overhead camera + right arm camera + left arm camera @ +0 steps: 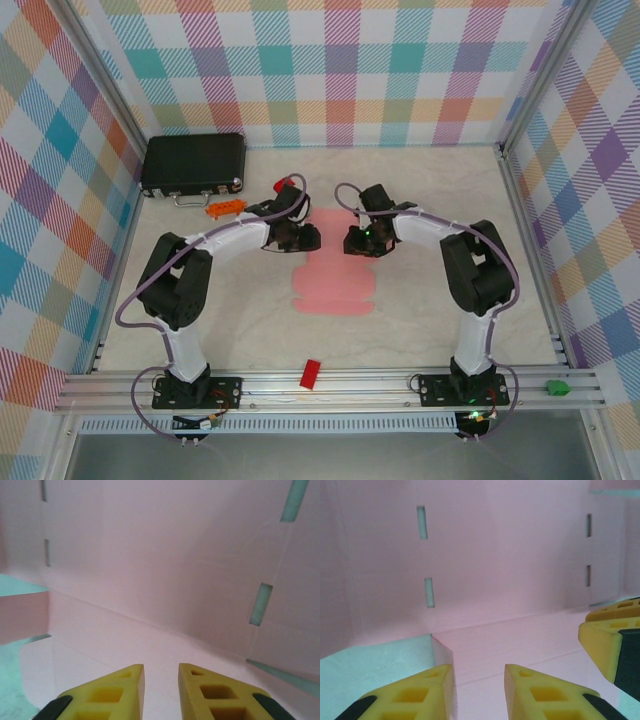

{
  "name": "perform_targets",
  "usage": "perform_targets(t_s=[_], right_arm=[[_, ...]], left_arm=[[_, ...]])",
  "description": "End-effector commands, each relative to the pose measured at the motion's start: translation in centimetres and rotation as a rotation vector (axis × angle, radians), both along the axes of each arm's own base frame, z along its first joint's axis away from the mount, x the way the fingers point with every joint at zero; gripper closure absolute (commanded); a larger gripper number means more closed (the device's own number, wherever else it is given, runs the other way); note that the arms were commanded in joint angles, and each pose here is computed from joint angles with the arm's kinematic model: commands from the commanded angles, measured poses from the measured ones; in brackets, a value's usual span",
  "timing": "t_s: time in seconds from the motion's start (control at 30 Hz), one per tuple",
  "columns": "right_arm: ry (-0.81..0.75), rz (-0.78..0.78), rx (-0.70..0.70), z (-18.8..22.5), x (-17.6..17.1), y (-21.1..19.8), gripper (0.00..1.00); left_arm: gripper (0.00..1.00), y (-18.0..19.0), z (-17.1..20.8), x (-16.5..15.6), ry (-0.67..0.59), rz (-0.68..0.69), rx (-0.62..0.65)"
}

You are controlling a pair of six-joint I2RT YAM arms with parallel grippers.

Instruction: Fold the paper box

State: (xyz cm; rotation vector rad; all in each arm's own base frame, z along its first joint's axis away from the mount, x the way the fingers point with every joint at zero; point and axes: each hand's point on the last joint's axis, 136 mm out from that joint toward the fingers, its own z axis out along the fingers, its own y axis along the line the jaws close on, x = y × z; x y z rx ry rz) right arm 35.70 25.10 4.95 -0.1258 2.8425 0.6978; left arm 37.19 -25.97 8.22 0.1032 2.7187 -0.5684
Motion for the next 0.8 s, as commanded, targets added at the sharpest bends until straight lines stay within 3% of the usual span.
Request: perform_targets(t_s=[0.0,0.2,0.43,0.77], right_arm=[[-0.068,-0.028,0.026,3.4,0.6,-0.8,0.73],[-0.084,-0.103,0.044,4.5,0.1,-3.9,0.7],[-0.047,-0.162,0.053,3.1,-1.3,-6.9,0.65],[0.02,-0.164,0.089,0.2,-1.9,-6.9,0.61]], left_arm=[[0.68,-0.5,2.8,-0.3,-0.051,-0.043,0.031],[0.71,-3.5,2.7,-0.7,-0.041,-0.112,0.02],[1.0,-6.7,-0.2,-0.6,0.021,-0.137,-0.027],[1.0,-6.8,-4.6,-0.4,0.098,-0.089,-0.006]])
